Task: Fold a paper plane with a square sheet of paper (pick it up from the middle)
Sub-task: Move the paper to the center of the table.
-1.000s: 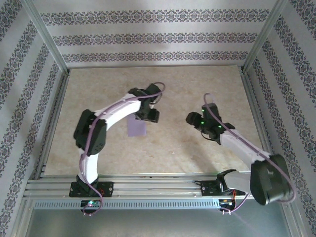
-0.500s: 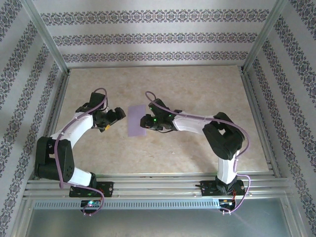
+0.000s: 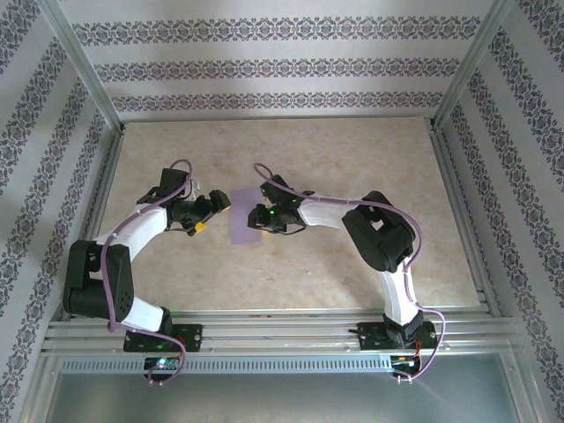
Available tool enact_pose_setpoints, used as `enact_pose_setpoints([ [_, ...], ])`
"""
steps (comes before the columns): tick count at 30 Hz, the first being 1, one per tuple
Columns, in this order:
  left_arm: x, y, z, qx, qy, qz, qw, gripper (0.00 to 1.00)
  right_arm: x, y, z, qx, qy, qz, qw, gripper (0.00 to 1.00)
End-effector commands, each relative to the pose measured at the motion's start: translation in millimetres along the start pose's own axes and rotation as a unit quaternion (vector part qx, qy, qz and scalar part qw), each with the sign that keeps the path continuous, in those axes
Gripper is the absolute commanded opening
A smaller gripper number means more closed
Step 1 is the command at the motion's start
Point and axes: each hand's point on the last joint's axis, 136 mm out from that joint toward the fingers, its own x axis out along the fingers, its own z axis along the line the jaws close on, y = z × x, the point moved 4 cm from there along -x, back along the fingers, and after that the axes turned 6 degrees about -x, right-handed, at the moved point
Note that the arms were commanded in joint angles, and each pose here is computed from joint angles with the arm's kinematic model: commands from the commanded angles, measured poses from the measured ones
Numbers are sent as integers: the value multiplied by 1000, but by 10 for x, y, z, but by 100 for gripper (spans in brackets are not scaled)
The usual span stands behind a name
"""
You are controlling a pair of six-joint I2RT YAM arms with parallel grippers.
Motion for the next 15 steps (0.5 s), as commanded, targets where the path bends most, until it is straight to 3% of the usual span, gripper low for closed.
enact_pose_setpoints([
  [1, 40, 19, -62, 2, 32, 18, 999, 100, -154, 187, -300, -9, 10, 44, 999, 35],
  [9, 129, 214, -157, 12, 49, 60, 997, 100, -586, 445, -622, -82, -15, 88, 993, 35],
  [15, 257, 432, -271, 6, 60, 81, 995, 100, -842, 241, -468, -45, -27, 8, 999, 36],
])
